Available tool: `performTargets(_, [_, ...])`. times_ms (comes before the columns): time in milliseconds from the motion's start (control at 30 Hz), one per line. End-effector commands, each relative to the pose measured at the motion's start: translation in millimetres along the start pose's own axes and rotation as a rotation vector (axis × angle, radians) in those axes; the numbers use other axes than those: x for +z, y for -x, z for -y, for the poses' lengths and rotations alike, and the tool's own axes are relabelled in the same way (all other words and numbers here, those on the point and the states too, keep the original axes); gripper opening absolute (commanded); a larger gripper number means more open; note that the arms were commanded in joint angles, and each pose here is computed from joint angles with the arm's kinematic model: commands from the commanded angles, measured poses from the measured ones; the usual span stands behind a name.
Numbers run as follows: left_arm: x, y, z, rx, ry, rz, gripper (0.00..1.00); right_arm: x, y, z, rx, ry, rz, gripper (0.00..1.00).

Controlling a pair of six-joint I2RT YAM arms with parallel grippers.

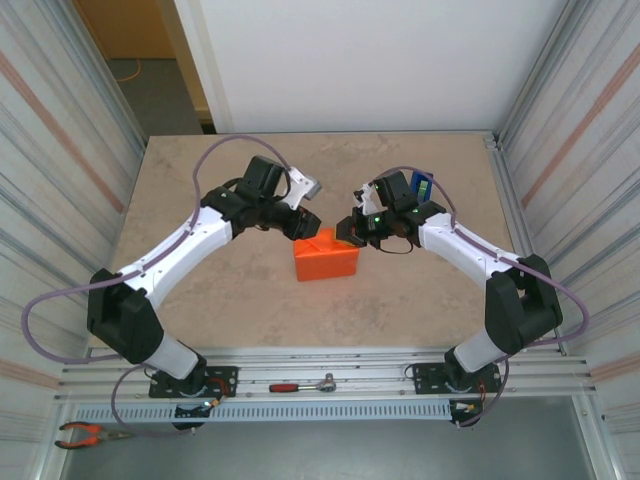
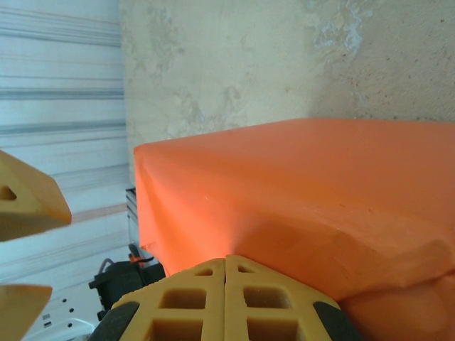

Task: Wrap the gift box in paper
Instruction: Fold the wrapping paper for the gift box.

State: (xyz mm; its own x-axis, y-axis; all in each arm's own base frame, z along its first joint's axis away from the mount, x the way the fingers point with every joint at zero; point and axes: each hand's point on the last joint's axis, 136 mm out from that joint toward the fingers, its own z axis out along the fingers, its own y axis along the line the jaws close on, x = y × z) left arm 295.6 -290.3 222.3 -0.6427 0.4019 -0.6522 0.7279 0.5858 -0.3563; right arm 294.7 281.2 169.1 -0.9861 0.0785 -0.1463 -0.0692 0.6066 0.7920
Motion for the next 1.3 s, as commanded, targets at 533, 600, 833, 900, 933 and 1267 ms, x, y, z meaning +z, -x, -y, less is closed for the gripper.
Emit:
performTargets(533, [30.1,-52.7,2.7,0.103,0.07,-0.15,0.29,4.0,-12.9,33.9,0.099,-0.099,-0.033,0.0])
performTargets(600, [32.1,-56.5,1.9,0.123,0.083,-0.161,0.29,3.9,-12.3,32.4,0.099,-0.095,-0.033,0.0])
performTargets(833, [33.9,-64.8,-1.0,0.144,0.111,-0.183,0.28,-1.0,-2.3,16.3,0.081,-0.069,-0.021,0.0])
performTargets(900, [34.0,-66.1,-1.8,0.146,0.116,-0.184,0.28,-5.3,3.9,7.3,0.068,-0.054,-0.008,0.0])
performTargets(933, [34.0,-66.5,-1.4,0.146,0.116,-0.185,0.28,-7.2,6.9,3.9,0.063,-0.048,-0.002,0.0])
performTargets(1267, [36.5,-71.9,-1.0,0.14,0.116,-0.192,0.28,-19.4,20.1,-37.2,0.0,0.009,0.026,0.0])
